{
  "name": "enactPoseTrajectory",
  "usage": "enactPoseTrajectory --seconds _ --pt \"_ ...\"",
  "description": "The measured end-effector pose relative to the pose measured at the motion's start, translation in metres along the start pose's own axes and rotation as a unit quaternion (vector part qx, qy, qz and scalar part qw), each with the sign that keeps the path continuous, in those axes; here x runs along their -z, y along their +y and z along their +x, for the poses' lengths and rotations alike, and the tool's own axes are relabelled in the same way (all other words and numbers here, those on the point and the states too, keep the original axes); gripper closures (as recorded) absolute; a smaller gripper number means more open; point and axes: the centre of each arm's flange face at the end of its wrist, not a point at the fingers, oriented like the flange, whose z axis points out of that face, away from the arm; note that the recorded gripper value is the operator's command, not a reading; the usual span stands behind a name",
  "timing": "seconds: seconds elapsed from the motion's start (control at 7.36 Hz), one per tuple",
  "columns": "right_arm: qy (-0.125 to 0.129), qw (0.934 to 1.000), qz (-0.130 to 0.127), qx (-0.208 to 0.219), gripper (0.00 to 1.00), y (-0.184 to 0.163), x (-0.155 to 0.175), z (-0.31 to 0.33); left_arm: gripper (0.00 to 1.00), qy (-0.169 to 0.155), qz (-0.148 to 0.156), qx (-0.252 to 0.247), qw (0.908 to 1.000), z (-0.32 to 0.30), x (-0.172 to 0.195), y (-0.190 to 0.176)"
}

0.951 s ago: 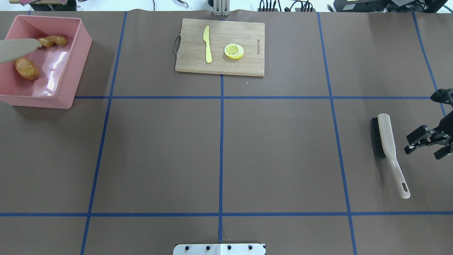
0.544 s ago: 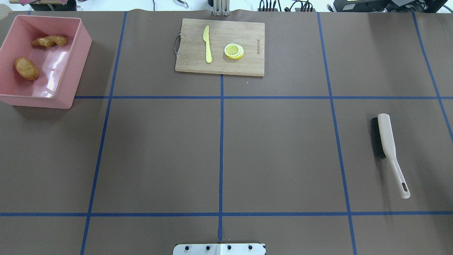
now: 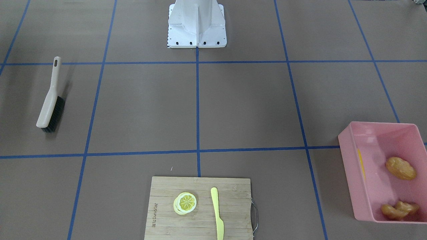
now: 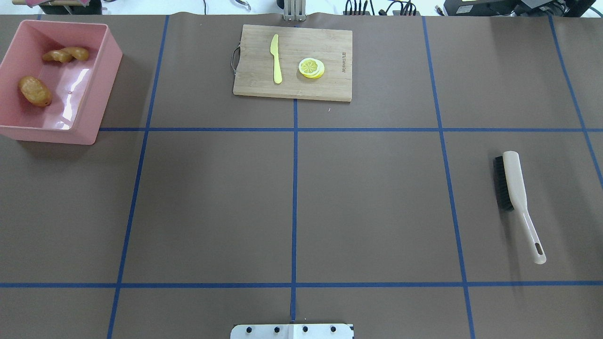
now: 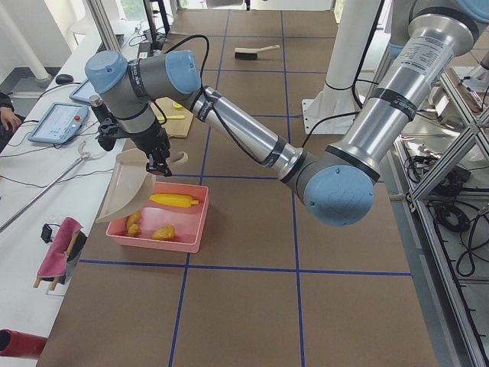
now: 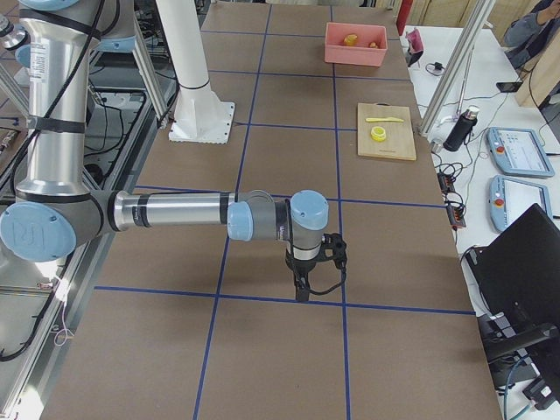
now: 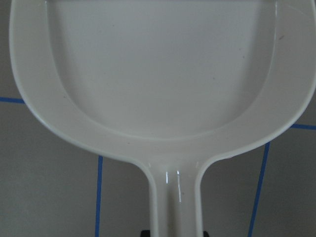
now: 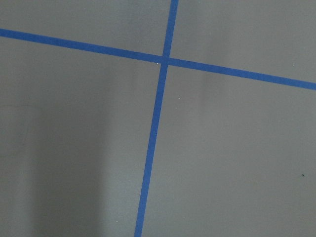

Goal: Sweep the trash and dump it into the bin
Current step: 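Bring the empty dustpan down from the bin toward the table center with the left gripper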

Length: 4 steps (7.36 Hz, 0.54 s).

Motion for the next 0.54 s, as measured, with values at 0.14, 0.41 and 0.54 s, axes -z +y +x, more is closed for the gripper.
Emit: enactPoseTrajectory --seconds 0.14,0.41,0.54 --pt "0.001 1.0 -0.001 -0.001 0.0 0.0 -0.001 0.001 1.0 -0.013 0.032 -0.031 0.9989 0.016 -0.008 -0.001" --pt "0.006 1.0 -0.002 -0.001 0.0 0.002 -0.002 0.004 1.0 -0.032 0.094 -0.137 0.9855 0.069 -0.041 0.01" --pt "0.009 1.0 -0.004 -0.002 0.0 0.003 -0.004 0.006 1.0 -0.03 0.115 -0.196 0.9733 0.098 -0.059 0.019"
